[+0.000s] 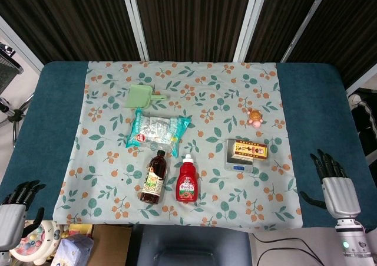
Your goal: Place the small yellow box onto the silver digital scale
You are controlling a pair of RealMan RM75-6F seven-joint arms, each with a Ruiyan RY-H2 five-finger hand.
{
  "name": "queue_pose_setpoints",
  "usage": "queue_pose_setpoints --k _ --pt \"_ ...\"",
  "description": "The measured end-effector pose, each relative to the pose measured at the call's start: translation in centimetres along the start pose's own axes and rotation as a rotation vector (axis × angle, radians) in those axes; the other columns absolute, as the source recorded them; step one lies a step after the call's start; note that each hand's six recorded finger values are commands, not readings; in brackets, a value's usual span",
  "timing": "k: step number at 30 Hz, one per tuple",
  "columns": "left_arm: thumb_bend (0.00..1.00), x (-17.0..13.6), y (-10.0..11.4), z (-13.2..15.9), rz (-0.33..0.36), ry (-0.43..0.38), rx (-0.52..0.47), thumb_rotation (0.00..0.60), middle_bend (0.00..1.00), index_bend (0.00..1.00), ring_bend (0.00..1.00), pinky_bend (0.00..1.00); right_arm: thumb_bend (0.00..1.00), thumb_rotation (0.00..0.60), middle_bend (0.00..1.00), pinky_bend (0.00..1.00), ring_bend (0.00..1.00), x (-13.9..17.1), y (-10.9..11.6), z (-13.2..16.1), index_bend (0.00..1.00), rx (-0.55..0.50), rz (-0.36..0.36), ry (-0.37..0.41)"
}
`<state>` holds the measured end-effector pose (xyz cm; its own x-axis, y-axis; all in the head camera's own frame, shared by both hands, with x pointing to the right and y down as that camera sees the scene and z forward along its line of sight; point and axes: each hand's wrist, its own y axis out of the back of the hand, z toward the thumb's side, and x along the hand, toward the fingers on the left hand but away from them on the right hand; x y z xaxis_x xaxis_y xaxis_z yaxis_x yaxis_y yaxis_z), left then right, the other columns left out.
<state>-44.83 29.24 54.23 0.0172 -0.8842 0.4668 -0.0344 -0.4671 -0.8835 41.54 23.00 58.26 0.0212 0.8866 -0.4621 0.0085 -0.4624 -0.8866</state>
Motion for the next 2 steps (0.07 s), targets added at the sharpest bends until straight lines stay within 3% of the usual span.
queue_pose_setpoints --k 2 --pt "0.44 0.14 -0.08 -0.04 -0.005 0.001 0.0 0.6 0.17 0.25 0.16 0.37 0.33 0.6 0.09 0.25 0.01 0.2 0.04 0.12 0.03 0.004 -0.006 0.008"
